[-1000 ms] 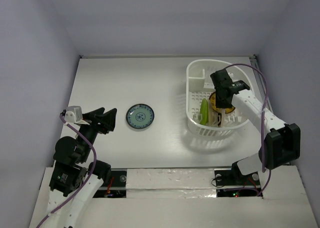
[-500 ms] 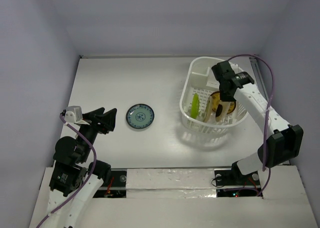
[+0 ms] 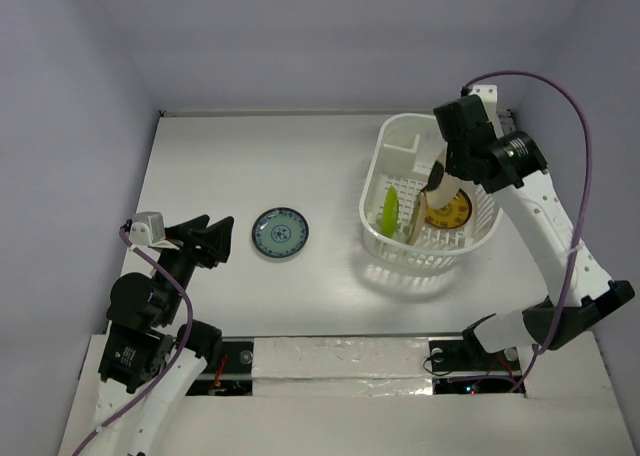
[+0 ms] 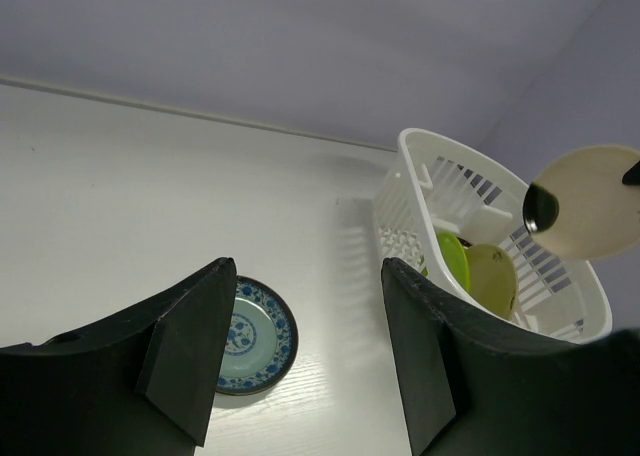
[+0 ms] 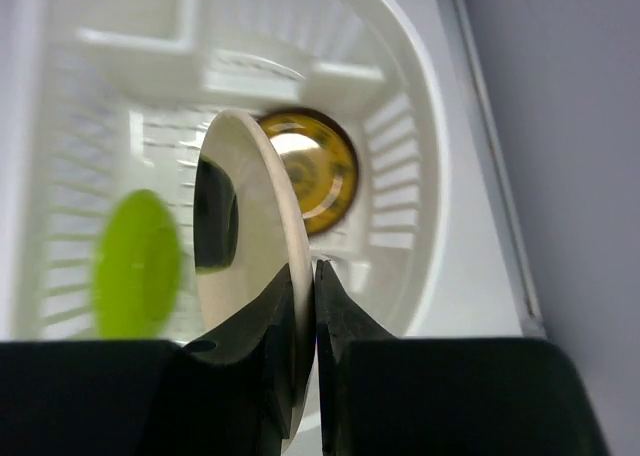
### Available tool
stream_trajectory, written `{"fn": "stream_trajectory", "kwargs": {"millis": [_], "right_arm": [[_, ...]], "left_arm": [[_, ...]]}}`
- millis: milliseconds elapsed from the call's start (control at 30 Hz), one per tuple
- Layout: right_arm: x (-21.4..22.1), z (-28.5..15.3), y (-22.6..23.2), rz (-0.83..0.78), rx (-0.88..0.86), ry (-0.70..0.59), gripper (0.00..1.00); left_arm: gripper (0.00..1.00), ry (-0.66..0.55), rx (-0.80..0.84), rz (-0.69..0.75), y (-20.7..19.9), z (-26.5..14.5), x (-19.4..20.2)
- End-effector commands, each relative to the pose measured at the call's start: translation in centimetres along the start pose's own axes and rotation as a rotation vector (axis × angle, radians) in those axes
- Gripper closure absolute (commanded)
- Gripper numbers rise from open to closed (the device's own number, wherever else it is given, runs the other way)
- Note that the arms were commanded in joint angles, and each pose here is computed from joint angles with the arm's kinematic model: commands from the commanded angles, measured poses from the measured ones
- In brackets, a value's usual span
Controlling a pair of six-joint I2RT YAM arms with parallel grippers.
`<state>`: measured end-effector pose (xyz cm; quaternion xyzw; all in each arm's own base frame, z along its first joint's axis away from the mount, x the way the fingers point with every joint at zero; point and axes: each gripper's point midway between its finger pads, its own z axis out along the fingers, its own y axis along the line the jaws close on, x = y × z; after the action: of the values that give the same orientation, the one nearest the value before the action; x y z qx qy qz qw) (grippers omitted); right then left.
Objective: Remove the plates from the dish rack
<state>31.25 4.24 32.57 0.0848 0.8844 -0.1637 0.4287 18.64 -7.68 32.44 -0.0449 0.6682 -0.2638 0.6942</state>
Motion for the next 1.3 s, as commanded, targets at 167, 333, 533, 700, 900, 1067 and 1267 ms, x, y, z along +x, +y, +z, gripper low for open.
{"fn": "stream_trajectory", "kwargs": {"millis": [167, 333, 533, 700, 900, 1067, 1267], "right_arm": [[-4.7, -6.5, 15.1, 0.035, -0.447, -0.223, 1.00], [-3.5, -9.0, 27.7, 0.027, -0.764, -0.232, 1.00], [-0.1, -8.5, 37.2, 0.075, -0.951, -0.131, 1.00], [4.0, -6.4, 41.3, 0.089, -1.001, -0.019, 1.00], [10.3, -3.6, 43.2, 0.062, -0.966, 0.097, 0.99], [14.0, -1.7, 42.5, 0.073, -0.924, 0.154, 0.94], [17.4, -0.1, 41.6, 0.041, -0.882, 0.221, 0.65]], "left_arm": [[0.47, -0.033, 0.001, -0.011, -0.2, 0.2, -0.9], [0.67, -0.045, -0.032, -0.019, 0.4, 0.1, -1.0], [0.82, -0.053, -0.071, -0.031, 1.0, 0.1, -1.2], [0.73, -0.044, -0.077, -0.029, 1.1, 0.2, -1.0], [0.66, -0.039, -0.074, -0.029, 1.1, 0.3, -0.8], [0.62, -0.028, -0.069, -0.027, 1.0, 0.5, -0.6], [0.61, -0.026, -0.068, -0.025, 1.0, 0.6, -0.6]]}}
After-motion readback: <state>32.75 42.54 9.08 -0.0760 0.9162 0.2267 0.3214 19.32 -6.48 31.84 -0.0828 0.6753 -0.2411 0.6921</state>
